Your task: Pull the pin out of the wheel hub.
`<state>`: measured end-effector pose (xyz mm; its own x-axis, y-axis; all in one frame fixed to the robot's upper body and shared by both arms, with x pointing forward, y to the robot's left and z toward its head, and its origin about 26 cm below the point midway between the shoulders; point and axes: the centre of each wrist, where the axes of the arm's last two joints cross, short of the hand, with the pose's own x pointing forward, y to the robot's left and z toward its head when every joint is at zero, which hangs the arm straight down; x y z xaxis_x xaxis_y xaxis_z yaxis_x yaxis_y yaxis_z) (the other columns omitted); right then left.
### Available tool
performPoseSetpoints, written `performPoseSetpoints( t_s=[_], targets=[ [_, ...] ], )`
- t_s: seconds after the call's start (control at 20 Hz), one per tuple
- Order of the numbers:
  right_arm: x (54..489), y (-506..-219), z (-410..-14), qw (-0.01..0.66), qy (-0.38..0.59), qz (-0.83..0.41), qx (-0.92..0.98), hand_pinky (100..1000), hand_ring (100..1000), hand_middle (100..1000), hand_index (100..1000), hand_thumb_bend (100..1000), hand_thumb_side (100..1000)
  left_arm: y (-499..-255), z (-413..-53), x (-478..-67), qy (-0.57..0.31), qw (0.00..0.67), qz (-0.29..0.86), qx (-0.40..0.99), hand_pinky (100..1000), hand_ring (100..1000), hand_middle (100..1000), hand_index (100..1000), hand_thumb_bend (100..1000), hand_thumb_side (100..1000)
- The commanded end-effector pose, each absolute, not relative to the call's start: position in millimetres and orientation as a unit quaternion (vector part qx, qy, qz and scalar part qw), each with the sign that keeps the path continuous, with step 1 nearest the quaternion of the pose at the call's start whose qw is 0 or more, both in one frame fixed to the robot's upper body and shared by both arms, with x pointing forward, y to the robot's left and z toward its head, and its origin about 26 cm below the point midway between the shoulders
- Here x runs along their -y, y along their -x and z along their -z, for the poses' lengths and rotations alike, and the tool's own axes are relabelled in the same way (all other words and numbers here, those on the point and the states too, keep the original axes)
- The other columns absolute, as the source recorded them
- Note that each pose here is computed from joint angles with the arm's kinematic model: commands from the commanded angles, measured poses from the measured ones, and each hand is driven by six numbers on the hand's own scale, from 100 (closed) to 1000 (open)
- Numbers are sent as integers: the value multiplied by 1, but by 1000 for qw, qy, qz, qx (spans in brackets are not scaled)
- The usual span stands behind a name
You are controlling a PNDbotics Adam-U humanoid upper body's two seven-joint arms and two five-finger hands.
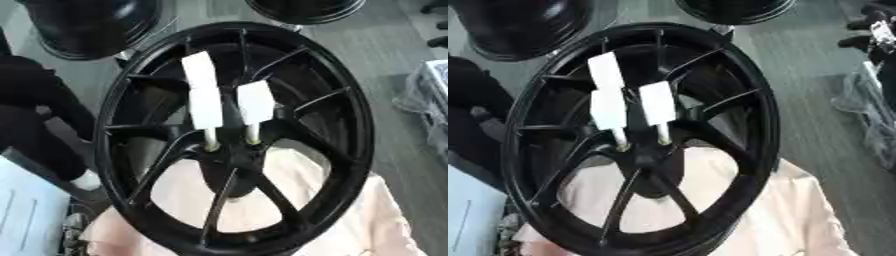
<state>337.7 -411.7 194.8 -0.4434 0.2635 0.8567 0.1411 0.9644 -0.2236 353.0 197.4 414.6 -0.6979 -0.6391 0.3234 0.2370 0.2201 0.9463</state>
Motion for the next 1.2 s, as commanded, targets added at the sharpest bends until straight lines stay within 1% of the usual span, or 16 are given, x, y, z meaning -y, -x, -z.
performPoseSetpoints(
  t_s=[0.05, 0.2, 0.25, 0.3, 0.55, 0.7, 0.8, 0.9, 1.05, 1.2],
  targets=[
    [421, -333, -207, 503, 141, -64, 850, 933, 656, 704, 895, 100, 627, -366, -421, -178, -143, 358, 653, 652, 884, 946, 911, 891, 323, 582],
    [422, -332, -204, 506, 145, -61, 848, 933, 655, 704, 894, 100, 628, -375, -426, -158, -141, 347, 679, 632, 897, 951, 912, 893, 357, 558],
    [422, -332, -204, 507, 145, -62, 848, 933, 655, 704, 894, 100, 629, -374, -427, -153, -142, 340, 684, 630, 906, 955, 916, 896, 433, 545],
    [422, -332, -204, 507, 145, -62, 847, 933, 655, 704, 894, 100, 629, -370, -429, -148, -144, 331, 689, 628, 909, 955, 916, 897, 381, 543],
    [421, -333, -204, 509, 145, -67, 846, 933, 655, 704, 893, 100, 630, -343, -426, -128, -152, 297, 716, 614, 921, 948, 907, 889, 463, 543],
    [421, -333, -204, 510, 145, -68, 845, 933, 654, 704, 892, 100, 632, -334, -421, -127, -151, 288, 735, 595, 913, 938, 895, 882, 476, 548],
    [421, -333, -204, 511, 145, -69, 845, 933, 654, 704, 892, 100, 632, -330, -418, -129, -151, 283, 748, 581, 905, 923, 859, 877, 484, 569],
    [421, -334, -205, 511, 145, -70, 844, 933, 654, 704, 892, 100, 633, -328, -412, -132, -158, 279, 758, 568, 893, 872, 808, 869, 506, 574],
    [421, -334, -205, 512, 146, -70, 844, 933, 654, 704, 892, 100, 634, -330, -400, -136, -174, 281, 767, 550, 885, 831, 773, 851, 529, 575],
    [420, -334, -205, 512, 145, -73, 843, 933, 654, 705, 892, 100, 635, -333, -391, -136, -181, 283, 774, 536, 866, 776, 706, 832, 543, 544]
  ],
)
